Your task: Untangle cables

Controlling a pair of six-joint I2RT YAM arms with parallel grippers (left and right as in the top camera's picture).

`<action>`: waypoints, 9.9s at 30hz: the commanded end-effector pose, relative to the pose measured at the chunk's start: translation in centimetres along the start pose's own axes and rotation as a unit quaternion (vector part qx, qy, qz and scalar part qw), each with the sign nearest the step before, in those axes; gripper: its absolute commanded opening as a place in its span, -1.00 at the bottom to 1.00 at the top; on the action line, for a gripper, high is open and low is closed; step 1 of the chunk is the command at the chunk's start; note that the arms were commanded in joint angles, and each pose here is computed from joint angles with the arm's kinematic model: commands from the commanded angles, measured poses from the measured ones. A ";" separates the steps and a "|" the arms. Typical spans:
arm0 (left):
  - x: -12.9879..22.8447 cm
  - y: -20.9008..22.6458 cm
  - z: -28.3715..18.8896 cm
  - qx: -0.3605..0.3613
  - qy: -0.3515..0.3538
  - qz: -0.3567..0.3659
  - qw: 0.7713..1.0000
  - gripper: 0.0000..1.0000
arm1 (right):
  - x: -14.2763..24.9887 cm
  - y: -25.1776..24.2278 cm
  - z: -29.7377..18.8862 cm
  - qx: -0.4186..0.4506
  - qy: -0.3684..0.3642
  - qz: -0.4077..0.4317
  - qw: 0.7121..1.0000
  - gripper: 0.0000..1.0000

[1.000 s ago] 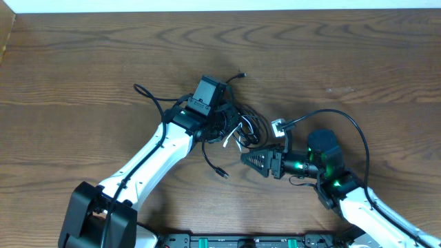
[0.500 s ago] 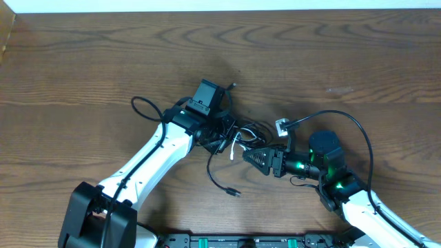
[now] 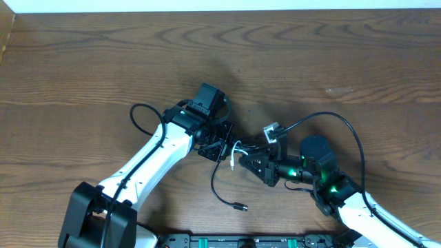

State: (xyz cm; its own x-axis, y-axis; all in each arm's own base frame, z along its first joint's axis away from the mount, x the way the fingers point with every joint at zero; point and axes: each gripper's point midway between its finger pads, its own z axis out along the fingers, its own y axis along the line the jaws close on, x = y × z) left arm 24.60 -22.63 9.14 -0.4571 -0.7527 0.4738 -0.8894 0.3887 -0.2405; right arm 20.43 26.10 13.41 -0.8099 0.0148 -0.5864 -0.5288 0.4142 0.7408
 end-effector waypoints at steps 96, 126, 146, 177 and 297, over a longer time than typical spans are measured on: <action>7.3 -4.6 2.5 0.093 -0.049 0.740 0.665 0.43 | -16.7 4.8 -17.1 -0.239 -0.261 0.314 0.881 -0.97; 9.8 -8.7 2.5 0.092 -0.294 0.737 0.601 0.32 | -16.6 4.3 -16.8 -0.235 -0.255 0.333 0.877 -0.97; 7.4 -10.8 5.5 0.081 -0.350 0.715 0.600 -0.85 | -16.4 5.2 -16.9 -0.241 -0.247 0.312 0.885 -0.97; 4.5 -7.0 -9.7 0.155 -0.261 0.600 0.740 -0.85 | -7.8 -5.1 -11.3 -0.016 -0.141 0.125 0.982 0.73; 4.8 -6.5 -4.2 0.209 -0.005 0.747 0.631 -0.85 | -10.6 4.9 -13.3 -0.170 -0.131 -0.037 0.976 0.09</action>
State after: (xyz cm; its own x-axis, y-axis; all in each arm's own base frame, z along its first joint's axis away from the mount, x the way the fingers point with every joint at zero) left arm 24.03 -29.71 17.63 -0.5712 0.4392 -0.6934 0.8179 0.2338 -0.5257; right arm 22.60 15.97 27.07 -0.8299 0.2384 -0.5045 -0.5101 0.0424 0.8591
